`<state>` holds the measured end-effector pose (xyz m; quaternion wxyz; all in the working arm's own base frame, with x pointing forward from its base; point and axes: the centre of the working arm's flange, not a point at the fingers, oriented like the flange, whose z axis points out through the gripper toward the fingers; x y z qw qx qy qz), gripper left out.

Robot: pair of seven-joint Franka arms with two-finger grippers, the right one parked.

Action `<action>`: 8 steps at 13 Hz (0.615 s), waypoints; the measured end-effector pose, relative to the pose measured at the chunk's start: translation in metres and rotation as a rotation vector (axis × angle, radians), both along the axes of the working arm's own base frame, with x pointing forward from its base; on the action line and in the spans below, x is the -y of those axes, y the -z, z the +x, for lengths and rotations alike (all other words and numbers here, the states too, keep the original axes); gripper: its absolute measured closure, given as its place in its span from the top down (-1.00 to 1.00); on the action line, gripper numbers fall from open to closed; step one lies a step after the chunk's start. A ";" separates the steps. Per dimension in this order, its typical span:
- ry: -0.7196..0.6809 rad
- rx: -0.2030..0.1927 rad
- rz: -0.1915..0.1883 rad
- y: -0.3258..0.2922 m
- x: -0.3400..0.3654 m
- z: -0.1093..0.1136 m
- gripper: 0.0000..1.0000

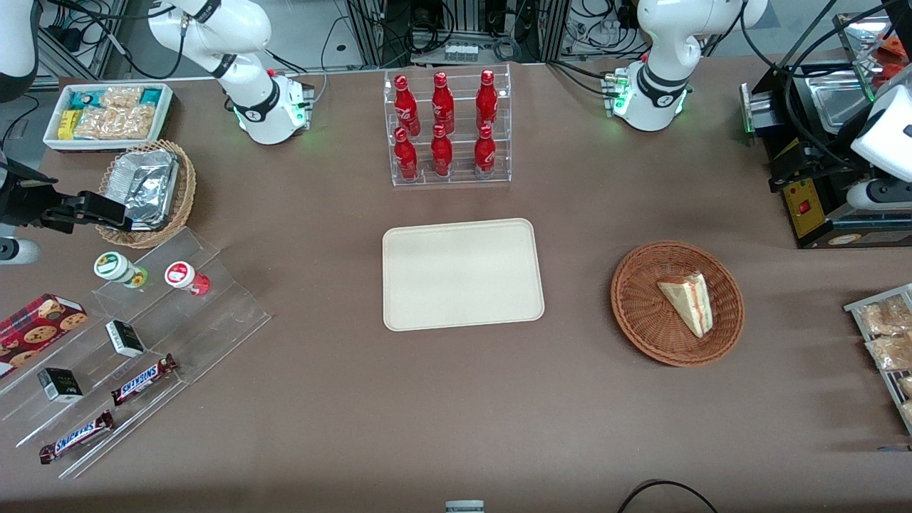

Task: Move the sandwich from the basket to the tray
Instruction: 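Move the left gripper over the wicker basket holding the sandwich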

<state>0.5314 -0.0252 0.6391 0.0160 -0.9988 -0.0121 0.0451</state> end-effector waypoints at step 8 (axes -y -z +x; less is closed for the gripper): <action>0.003 -0.021 0.001 0.036 0.001 0.017 1.00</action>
